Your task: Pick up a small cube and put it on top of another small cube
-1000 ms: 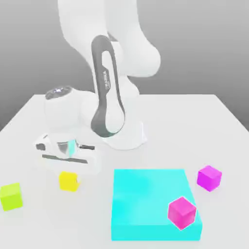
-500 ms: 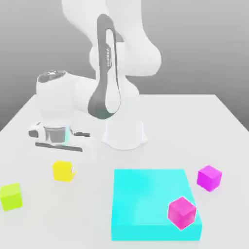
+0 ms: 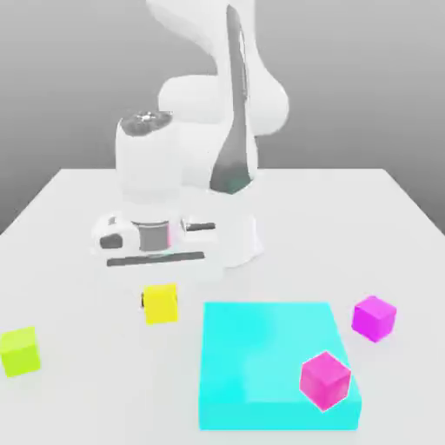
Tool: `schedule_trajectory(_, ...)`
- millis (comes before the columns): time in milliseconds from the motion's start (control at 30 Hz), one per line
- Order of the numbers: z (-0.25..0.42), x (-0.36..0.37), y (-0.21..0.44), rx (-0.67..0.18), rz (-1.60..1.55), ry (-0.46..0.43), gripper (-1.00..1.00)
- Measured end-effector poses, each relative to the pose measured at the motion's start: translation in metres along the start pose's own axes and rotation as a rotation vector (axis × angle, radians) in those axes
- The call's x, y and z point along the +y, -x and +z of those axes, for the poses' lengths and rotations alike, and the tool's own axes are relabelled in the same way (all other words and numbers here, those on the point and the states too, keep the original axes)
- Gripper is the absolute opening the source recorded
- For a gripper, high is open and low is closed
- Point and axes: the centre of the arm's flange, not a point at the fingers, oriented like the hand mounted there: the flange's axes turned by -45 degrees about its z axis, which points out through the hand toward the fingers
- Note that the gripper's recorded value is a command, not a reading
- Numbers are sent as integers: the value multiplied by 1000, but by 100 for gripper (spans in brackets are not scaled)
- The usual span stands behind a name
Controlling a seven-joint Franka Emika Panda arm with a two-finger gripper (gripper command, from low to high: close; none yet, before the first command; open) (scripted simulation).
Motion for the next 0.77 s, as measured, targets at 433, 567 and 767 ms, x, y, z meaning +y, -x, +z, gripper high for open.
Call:
schedule_trajectory(433,-31,-257,-69,2,-1129,-3,-100)
schedule_trajectory(567,-3,-308,-65,2,-1326,-4,-100)
schedule_trajectory(767,24,-311,-63,3,-1342,-4,100)
